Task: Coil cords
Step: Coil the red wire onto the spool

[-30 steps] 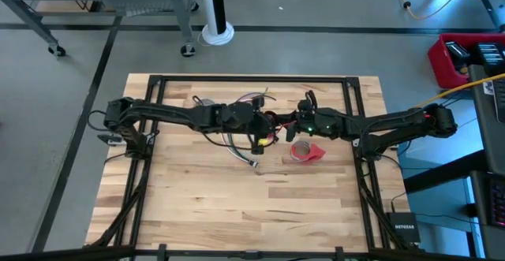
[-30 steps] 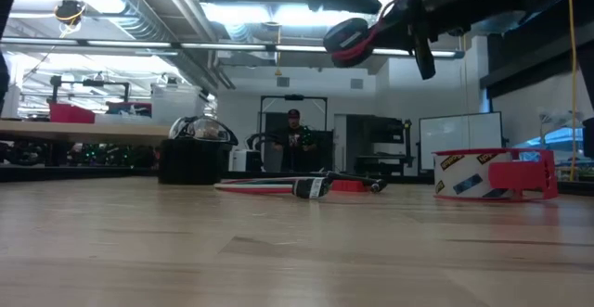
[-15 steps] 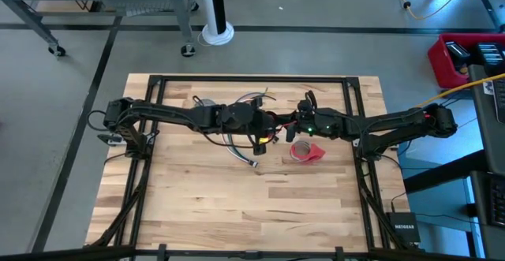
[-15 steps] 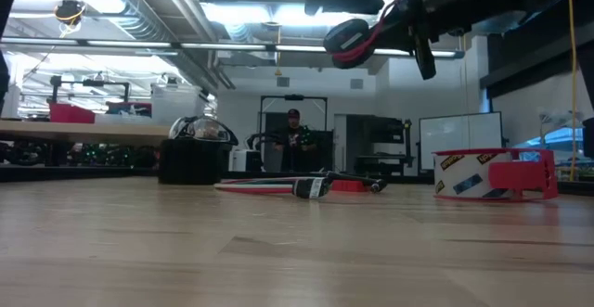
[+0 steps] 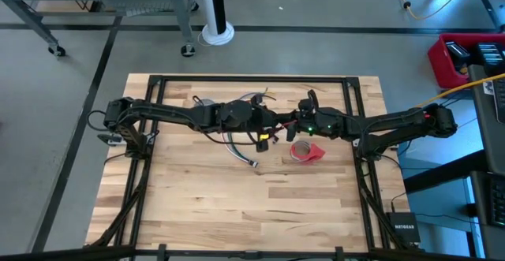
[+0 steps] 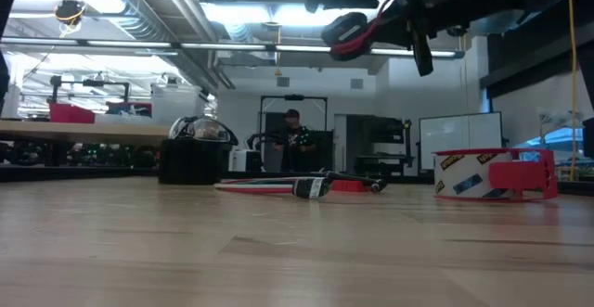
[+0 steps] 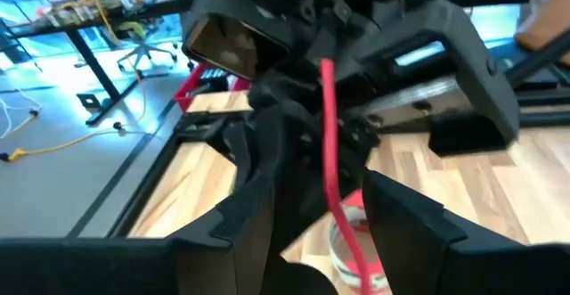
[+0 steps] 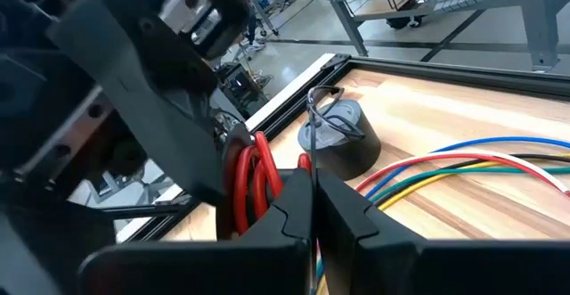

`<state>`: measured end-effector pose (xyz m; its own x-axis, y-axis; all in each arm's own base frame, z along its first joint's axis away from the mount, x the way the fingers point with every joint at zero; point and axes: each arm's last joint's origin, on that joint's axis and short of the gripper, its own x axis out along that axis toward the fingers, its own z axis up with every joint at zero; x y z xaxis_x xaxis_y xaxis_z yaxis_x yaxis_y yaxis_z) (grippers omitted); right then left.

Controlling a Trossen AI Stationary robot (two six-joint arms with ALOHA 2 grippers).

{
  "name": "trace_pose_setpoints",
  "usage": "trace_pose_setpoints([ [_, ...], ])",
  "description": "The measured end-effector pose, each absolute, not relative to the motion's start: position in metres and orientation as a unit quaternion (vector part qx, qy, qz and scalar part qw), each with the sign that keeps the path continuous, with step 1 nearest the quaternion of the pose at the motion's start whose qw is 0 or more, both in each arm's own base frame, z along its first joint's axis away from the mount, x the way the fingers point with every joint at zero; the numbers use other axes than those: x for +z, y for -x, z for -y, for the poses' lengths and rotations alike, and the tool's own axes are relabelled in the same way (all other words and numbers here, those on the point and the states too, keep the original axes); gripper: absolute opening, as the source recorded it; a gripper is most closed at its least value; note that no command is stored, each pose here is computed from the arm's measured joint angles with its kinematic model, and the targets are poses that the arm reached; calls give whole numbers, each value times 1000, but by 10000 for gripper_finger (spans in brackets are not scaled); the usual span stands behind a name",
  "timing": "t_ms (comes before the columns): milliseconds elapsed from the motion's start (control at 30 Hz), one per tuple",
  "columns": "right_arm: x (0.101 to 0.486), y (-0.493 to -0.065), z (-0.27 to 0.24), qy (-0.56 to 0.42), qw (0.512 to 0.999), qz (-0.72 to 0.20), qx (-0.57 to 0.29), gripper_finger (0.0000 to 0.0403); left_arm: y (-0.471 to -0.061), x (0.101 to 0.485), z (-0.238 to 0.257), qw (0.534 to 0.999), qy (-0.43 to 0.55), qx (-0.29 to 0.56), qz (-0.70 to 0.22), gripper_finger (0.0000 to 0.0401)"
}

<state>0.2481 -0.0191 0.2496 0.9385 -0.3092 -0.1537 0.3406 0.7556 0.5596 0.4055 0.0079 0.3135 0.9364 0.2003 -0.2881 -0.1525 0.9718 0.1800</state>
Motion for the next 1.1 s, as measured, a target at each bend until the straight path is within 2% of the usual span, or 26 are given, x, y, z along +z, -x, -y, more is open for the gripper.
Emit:
trace_pose_setpoints([
  [567,256,-249,19,-308,937,6,-163,7,-406,315,-5,982,-83,82,-147,164],
  [1100,259,-249,19,-312,937,21,-158,7,-406,317,-11,983,-89,89,-137,36],
])
